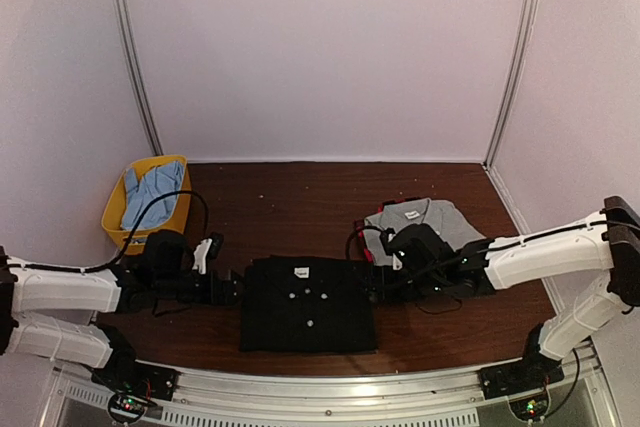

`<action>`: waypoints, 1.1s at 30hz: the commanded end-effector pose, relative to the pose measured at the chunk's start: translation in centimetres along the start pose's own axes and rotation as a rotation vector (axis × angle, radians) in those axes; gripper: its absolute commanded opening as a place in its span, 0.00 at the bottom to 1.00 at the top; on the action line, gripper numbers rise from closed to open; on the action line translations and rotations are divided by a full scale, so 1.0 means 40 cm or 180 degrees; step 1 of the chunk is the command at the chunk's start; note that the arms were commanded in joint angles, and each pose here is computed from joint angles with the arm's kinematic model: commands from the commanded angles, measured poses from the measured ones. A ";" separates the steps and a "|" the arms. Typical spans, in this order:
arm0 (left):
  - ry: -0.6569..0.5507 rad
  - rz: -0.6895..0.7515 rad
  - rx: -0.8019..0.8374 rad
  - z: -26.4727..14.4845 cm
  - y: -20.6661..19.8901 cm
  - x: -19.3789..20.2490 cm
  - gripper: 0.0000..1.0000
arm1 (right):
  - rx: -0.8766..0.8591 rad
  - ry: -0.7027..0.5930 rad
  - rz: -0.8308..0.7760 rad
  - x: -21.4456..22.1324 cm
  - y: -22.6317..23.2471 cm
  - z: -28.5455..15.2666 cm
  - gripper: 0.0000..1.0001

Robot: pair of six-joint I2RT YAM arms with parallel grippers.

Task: Fold and stack the long sleeve shirts
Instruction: Pick up the square-folded shirt from the corner of the board.

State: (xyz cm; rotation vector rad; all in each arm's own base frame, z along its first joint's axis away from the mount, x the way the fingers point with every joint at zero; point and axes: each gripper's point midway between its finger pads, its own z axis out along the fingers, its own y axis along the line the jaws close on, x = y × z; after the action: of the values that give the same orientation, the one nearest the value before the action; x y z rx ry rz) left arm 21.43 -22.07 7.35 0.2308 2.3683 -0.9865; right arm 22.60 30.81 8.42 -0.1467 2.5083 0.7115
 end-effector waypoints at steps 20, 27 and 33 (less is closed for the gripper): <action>0.0471 -0.0458 0.0726 0.095 -0.021 0.106 0.35 | -0.0954 0.0467 0.0380 0.139 0.066 0.167 0.46; 0.0167 -0.0376 0.1036 0.087 -0.084 0.029 0.00 | -0.1436 0.0352 0.0344 0.063 0.132 0.136 0.03; -0.0105 -0.0117 0.1047 0.052 -0.178 -0.085 0.00 | -0.1169 0.0208 -0.0104 -0.061 0.154 0.056 0.00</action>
State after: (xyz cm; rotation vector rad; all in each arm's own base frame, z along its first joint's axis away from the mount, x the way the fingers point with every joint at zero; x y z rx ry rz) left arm 20.27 -26.37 6.04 0.2143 2.3621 -1.3818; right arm 22.63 36.90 4.99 -0.2085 2.4968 1.2033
